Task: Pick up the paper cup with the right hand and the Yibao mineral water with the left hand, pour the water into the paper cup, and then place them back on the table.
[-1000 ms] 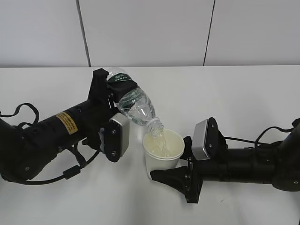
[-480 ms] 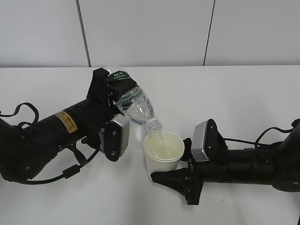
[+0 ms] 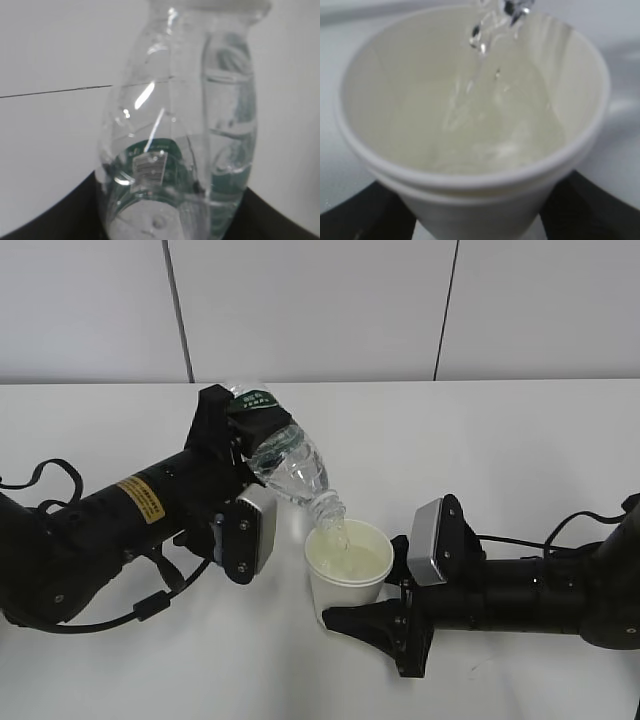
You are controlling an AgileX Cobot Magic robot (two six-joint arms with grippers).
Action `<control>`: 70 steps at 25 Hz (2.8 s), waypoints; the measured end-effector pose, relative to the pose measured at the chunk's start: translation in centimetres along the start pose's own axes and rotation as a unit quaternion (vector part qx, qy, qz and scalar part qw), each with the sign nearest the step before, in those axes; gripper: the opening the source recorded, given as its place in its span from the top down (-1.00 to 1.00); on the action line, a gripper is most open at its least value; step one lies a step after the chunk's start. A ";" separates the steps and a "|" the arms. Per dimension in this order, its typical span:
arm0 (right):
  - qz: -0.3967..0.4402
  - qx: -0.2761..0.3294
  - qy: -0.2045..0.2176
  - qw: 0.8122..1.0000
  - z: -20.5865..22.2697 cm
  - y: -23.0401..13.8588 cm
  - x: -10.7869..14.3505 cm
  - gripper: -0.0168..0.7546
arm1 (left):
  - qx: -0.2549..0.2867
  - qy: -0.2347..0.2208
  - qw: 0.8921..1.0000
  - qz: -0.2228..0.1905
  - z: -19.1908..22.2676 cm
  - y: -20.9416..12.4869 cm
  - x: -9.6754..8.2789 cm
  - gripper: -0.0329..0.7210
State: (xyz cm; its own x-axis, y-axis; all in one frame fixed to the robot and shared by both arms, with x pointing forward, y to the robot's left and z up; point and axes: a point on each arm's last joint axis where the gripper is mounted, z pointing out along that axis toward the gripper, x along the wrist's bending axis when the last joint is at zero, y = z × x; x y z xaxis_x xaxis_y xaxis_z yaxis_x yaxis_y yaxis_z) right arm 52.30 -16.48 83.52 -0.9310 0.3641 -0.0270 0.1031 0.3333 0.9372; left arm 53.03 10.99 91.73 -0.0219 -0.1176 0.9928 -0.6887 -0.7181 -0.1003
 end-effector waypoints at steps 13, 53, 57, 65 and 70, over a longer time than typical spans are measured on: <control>-0.003 -0.001 -0.009 1.000 0.0 0.0 -0.2 -0.38 | 0.005 0.003 0.980 -0.201 0.0 -0.1 0.1 -0.11; 0.037 0.005 -0.240 0.970 -1.6 -0.7 -3.3 -0.38 | -0.082 -0.199 0.659 -0.721 -2.8 4.4 -3.6 -0.11; 0.059 0.009 -0.280 0.958 -2.1 -1.0 -3.8 -0.38 | -0.087 -0.204 0.660 -0.718 -2.8 4.5 -3.6 -0.11; 0.058 0.035 -0.301 0.951 -2.9 -2.0 -3.0 -0.38 | -0.066 -0.189 0.656 -0.728 -2.6 4.1 -4.0 -0.11; 0.048 0.035 -0.279 0.959 -3.6 -1.3 -1.7 -0.38 | -0.038 -0.150 0.670 -0.726 -2.2 3.2 -4.0 -0.11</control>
State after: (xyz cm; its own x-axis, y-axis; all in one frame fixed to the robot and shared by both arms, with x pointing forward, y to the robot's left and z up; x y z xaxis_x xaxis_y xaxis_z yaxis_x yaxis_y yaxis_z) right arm 52.55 -20.65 83.59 -0.5867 0.7973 -0.1420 0.2209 0.3262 0.9191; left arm 49.31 10.62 87.53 0.8497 0.5270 -0.0181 0.1381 -0.1892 0.9722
